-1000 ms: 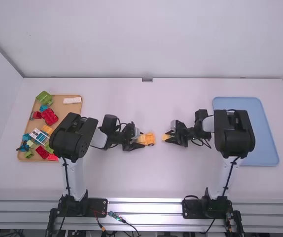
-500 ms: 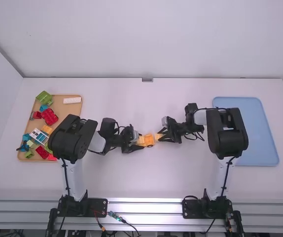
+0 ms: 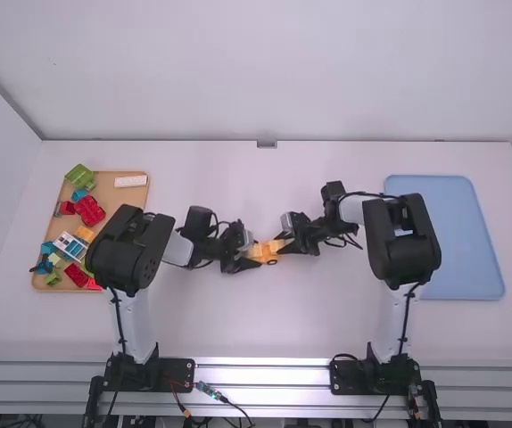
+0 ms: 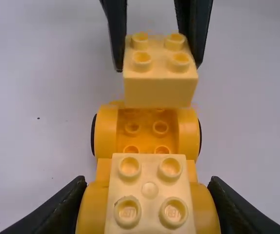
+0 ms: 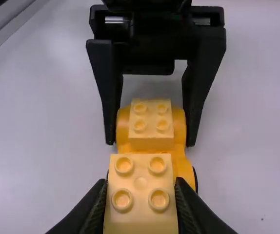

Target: Assemble lego blocks to make yellow taxi

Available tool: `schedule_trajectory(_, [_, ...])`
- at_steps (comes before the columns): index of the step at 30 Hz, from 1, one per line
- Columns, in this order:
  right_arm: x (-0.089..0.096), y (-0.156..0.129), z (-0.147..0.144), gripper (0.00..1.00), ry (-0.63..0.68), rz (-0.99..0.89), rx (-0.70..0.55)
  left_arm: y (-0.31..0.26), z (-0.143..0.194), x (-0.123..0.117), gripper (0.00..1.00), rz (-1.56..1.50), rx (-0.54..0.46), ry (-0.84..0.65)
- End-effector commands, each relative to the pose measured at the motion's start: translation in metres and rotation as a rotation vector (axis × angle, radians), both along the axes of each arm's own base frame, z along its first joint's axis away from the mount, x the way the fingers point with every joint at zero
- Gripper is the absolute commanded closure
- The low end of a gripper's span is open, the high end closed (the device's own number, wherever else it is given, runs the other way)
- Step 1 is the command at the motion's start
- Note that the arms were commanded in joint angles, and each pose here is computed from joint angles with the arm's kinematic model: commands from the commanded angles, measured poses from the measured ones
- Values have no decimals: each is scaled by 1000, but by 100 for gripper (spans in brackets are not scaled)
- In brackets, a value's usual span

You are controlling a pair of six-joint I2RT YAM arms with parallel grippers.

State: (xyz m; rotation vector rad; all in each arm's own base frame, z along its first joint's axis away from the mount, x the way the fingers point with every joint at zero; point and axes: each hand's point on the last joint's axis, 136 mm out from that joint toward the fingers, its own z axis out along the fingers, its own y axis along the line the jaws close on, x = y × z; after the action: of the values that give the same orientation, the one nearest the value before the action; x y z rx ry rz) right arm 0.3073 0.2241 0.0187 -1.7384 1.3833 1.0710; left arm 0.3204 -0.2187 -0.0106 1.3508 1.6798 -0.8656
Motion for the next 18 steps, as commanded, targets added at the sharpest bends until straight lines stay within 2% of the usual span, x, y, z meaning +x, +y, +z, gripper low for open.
schedule_trajectory(1, [-7, 4, -8, 90, 70, -18, 0, 11, -34, -7, 91, 65, 113, 80])
schedule_trajectory(6, [-3, 8, -10, 90, 89, -56, 19, 11, -33, -6, 93, 66, 113, 74])
schedule_trajectory(9, [-3, 9, -10, 90, 89, -57, 35, 13, -35, -7, 98, 72, 119, 64])
schedule_trajectory(18, [-9, 15, -9, 89, 86, -36, 42, 18, -41, -8, 98, 89, 151, 38])
